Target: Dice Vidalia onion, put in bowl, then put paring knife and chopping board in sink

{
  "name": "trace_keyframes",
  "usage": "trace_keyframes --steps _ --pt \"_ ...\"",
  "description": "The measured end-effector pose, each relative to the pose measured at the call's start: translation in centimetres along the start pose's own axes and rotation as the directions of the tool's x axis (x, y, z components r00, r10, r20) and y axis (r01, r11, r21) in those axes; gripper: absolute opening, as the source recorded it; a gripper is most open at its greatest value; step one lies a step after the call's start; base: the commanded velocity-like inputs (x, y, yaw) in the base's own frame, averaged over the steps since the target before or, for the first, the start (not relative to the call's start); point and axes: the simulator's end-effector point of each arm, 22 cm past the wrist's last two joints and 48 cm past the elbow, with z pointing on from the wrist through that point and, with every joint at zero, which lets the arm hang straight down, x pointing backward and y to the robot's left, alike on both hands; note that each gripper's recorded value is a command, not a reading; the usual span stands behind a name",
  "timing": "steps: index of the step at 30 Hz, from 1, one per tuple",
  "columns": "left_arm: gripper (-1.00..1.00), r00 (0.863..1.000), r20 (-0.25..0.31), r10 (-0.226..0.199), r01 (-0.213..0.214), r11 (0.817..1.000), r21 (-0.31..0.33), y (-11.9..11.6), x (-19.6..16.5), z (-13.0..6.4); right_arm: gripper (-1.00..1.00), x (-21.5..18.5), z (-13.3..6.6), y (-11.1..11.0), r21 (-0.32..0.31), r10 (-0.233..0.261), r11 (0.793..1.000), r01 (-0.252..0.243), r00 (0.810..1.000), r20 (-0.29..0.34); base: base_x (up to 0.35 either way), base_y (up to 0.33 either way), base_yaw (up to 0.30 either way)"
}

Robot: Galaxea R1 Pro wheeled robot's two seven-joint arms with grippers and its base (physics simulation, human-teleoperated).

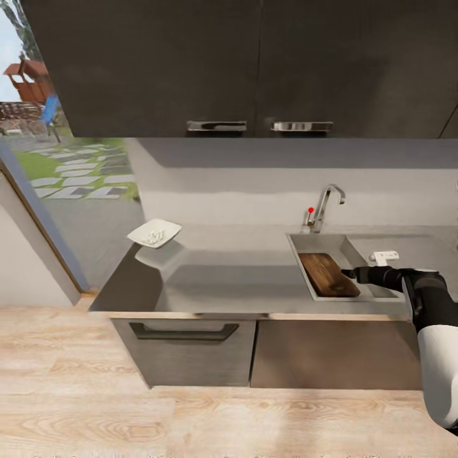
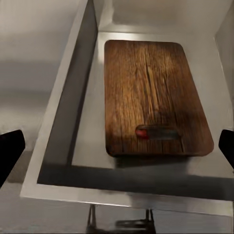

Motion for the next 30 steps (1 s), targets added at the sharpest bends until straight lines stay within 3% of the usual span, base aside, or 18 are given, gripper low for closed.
trace_keyframes --steps 20,26,30 --pt "1.00 1.000 0.000 0.000 0.000 1.000 0.000 0.0 0.0 0.0 1.00 0.4 0.2 0.2 -0.004 0.004 1.000 -0.004 1.000 -0.007 -0.231 0.233 0.000" --pt "1.00 1.000 -0.002 0.001 -0.001 1.000 0.003 -0.2 0.1 0.0 1.00 2.8 1.1 0.2 -0.008 0.017 1.000 -0.018 0.999 -0.046 -0.182 0.274 0.000" --pt "1.00 1.000 -0.002 0.002 -0.002 1.000 0.005 -0.3 0.0 0.0 1.00 5.2 2.3 0.9 -0.035 -0.002 0.999 0.000 0.999 -0.052 -0.179 0.272 0.000"
